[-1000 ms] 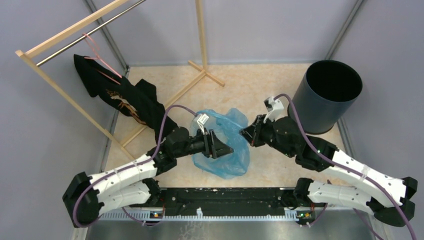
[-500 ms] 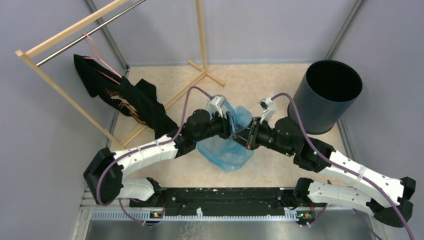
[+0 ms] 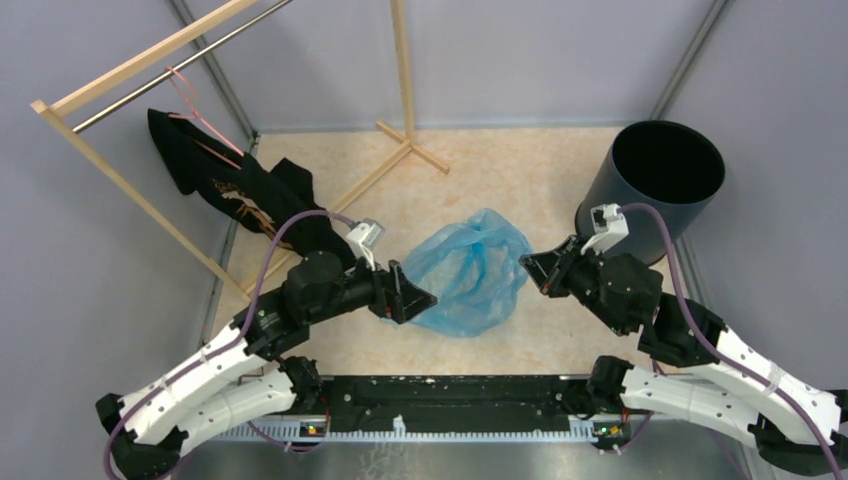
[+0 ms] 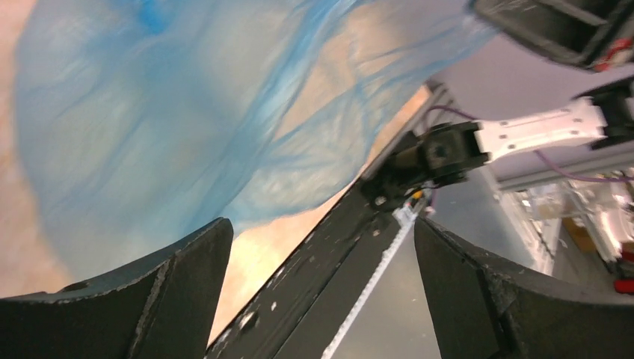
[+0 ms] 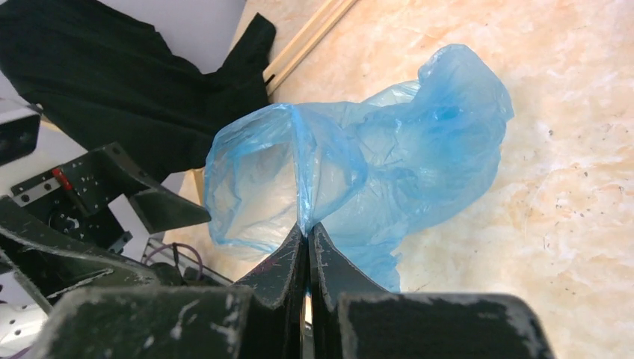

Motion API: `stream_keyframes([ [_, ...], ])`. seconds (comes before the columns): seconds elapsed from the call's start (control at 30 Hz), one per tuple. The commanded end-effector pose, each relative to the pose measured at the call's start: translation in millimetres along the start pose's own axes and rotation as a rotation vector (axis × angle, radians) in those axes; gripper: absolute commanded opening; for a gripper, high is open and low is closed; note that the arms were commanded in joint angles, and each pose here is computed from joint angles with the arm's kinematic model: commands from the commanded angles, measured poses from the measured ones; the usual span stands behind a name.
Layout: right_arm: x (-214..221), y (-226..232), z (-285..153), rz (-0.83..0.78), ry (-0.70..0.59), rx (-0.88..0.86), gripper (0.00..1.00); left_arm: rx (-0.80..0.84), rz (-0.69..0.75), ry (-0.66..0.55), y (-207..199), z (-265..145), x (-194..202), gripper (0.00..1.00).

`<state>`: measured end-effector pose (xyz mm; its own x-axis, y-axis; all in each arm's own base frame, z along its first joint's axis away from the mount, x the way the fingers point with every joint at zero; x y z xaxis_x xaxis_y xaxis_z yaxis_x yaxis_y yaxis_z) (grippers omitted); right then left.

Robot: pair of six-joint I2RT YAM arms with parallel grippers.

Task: Put the trash bags into the trash bin

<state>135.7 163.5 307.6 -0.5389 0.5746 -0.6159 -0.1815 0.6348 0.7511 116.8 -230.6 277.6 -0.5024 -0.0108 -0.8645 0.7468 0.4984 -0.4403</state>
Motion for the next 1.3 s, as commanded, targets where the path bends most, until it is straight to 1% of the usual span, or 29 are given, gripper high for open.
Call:
stream_keyframes([
  [0.0, -6.9, -4.0, -0.3, -0.023, -0.038, 0.023, 0.0, -0.307, -0.036, 0.138, 41.1, -36.8, 37.5, 0.97],
  [0.07, -5.0, -4.3, 0.2, -0.022, -0.029, 0.025, 0.0, -0.378, -0.045, 0.161, 50.5, -46.8, 45.9, 0.97],
  [0.17, -3.1, -5.8, -0.9, -0.017, -0.019, 0.026, 0.0, -0.438, -0.092, 0.188, 58.0, -53.9, 58.3, 0.99],
  [0.27, -2.4, -6.4, -2.1, -0.004, -0.019, 0.02, 0.0, -0.456, -0.202, 0.205, 60.8, -51.9, 75.6, 0.99],
  [0.4, -1.7, -5.5, -3.7, 0.01, -0.016, 0.003, 0.0, -0.424, -0.277, 0.16, 65.0, -40.6, 91.6, 0.99],
  [0.5, 1.4, -10.4, -4.1, 0.0, -0.004, 0.02, 0.0, -0.456, -0.297, 0.116, 73.7, -36.4, 95.1, 0.93],
  [0.53, 2.8, -14.0, -4.0, -0.006, -0.001, 0.034, 0.0, -0.477, -0.295, 0.106, 77.7, -36.2, 96.1, 0.87],
  [0.57, 4.7, -17.8, -3.9, -0.014, 0.004, 0.047, 0.0, -0.499, -0.288, 0.093, 81.6, -36.4, 95.7, 0.8],
  [0.63, 11.8, -30.3, -3.2, -0.036, 0.022, 0.09, 0.0, -0.519, -0.253, 0.075, 86.5, -35.6, 93.5, 0.57],
  [0.7, 23.4, -44.2, -1.8, -0.055, 0.057, 0.129, 0.0, -0.525, -0.227, 0.064, 88.5, -33.7, 90.2, 0.36],
  [0.77, 37.6, -52.6, 1.4, -0.067, 0.106, 0.134, 0.0, -0.512, -0.2, 0.047, 86.8, -29.4, 82.2, 0.2],
  [0.8, 44.1, -55.3, 3.9, -0.077, 0.129, 0.131, 0.0, -0.496, -0.185, 0.03, 84.3, -25.8, 74.7, 0.15],
  [0.9, 53.6, -60.5, 14.1, -0.126, 0.157, 0.154, 0.0, -0.47, -0.125, 0.007, 79.4, -11.4, 54.1, 0.05],
  [0.97, 49.6, -67.7, 24.5, -0.218, 0.144, 0.253, 0.0, -0.478, -0.074, 0.015, 78.6, 2.1, 38.9, 0.0],
  [1.07, 18.8, -68.5, 42.4, -0.329, 0.078, 0.44, 0.0, -0.501, 0.058, 0.063, 76.2, 28.9, 4.5, 0.0],
  [1.1, 3.9, -68.0, 52.4, -0.333, 0.077, 0.48, 0.0, -0.525, 0.102, 0.101, 80.0, 44.0, -2.8, 0.0],
  [1.13, -10.4, -67.6, 65.4, -0.319, 0.091, 0.494, 0.0, -0.544, 0.141, 0.096, 79.8, 54.6, -20.4, 0.0],
  [1.17, -28.3, -65.0, 79.1, -0.272, 0.107, 0.473, 0.0, -0.567, 0.172, 0.105, 81.2, 67.0, -35.4, 0.0],
  [1.2, -37.7, -59.8, 93.4, -0.223, 0.161, 0.394, 0.0, -0.583, 0.203, 0.107, 82.1, 79.3, -52.5, 0.0],
  [1.23, -54.0, -57.3, 105.8, -0.188, 0.166, 0.35, 0.0, -0.589, 0.243, 0.1, 81.7, 91.4, -73.6, 0.02],
  [1.27, -71.4, -53.0, 116.0, -0.159, 0.164, 0.316, 0.0, -0.594, 0.28, 0.057, 77.4, 103.4, -106.8, 0.04],
])
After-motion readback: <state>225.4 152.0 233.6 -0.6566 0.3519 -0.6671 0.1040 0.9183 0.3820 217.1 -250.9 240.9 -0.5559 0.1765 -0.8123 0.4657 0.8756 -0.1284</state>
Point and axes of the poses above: each gripper's point midway between its finger pads, its own z axis out along the fingers, its own y axis along the line the jaws close on, x = y × z, the point moved 4 cm from there along -z, back along the fingers, and after that the axes turned 13 degrees about z, right-handed, at the moved point
